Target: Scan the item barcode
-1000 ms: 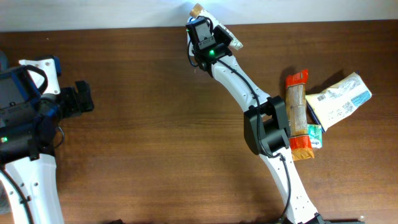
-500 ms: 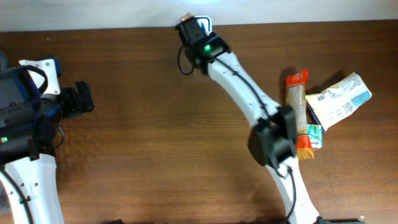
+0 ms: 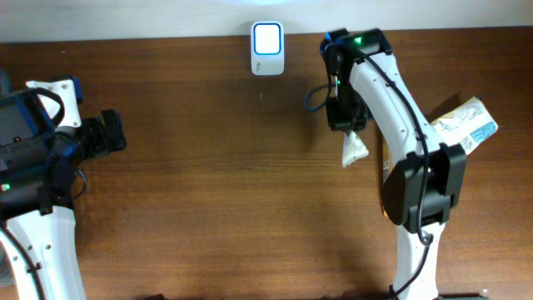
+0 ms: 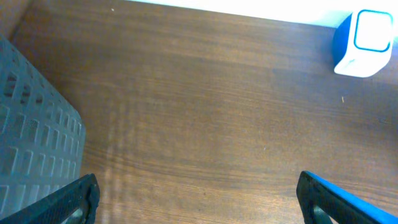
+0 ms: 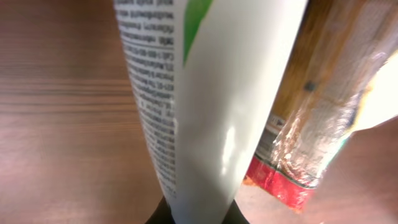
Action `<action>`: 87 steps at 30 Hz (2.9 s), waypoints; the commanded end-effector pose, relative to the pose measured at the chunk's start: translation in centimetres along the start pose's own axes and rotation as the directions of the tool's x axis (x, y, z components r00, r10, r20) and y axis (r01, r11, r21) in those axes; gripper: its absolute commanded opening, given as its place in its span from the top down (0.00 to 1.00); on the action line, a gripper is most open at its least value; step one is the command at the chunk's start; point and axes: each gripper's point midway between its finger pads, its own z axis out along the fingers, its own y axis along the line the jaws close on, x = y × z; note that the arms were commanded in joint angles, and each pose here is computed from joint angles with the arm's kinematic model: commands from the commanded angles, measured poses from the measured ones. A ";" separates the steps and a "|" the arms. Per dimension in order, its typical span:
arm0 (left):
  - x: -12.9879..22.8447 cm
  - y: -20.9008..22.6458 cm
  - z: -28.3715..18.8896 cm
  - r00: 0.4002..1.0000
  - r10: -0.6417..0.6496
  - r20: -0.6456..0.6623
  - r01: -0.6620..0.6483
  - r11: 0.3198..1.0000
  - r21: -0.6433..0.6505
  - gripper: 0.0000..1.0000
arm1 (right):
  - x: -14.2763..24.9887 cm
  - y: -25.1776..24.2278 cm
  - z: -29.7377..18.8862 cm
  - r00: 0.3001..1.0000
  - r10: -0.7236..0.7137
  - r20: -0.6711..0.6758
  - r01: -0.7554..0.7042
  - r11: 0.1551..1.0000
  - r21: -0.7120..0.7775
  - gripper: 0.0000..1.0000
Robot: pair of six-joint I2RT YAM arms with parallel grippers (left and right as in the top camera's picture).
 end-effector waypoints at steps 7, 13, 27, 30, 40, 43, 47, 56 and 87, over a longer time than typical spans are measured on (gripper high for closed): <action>-0.2 0.1 -0.3 1.000 -0.005 0.009 0.005 1.000 -0.008 0.01 | -0.1 -5.0 7.0 0.995 0.061 -0.080 -0.063 0.998 -0.025 0.87; -0.2 0.1 -0.3 1.000 -0.005 0.009 0.005 1.000 -0.008 0.01 | -0.3 -5.0 6.5 0.998 0.011 -0.068 -0.013 0.999 -0.034 0.42; -0.2 0.1 -0.3 1.000 -0.005 0.007 0.005 1.000 -0.008 0.01 | 6.7 -3.7 -19.5 0.875 -0.061 0.480 0.157 0.974 -0.162 0.01; -0.1 0.1 -0.3 1.000 -0.005 0.006 0.005 1.000 -0.008 0.01 | 11.0 -3.3 -23.6 0.799 -0.068 0.598 0.220 0.958 -0.185 0.01; -0.1 0.1 -0.3 1.000 -0.005 0.005 0.005 1.000 -0.008 0.01 | 18.9 -3.3 -29.1 0.649 -0.034 0.760 0.352 0.899 -0.260 0.01; -0.1 0.1 -0.3 1.000 -0.005 0.005 0.005 1.000 -0.007 0.01 | 19.8 -3.7 -29.6 0.629 -0.026 0.777 0.356 0.898 -0.258 0.01; -0.1 0.1 -0.3 1.000 -0.005 0.005 0.006 1.000 -0.008 0.01 | 19.6 -3.7 -29.5 0.631 -0.026 0.776 0.351 0.901 -0.255 0.01; -0.1 0.1 -0.3 1.000 -0.005 0.005 0.005 1.000 -0.008 0.01 | 21.1 -5.7 -29.0 0.624 0.040 0.781 0.290 0.916 -0.278 0.01; -0.1 0.1 -0.3 1.000 -0.005 0.005 0.005 1.000 -0.008 0.01 | 16.5 -9.3 -11.6 -0.186 0.158 0.970 0.063 0.987 -0.149 0.01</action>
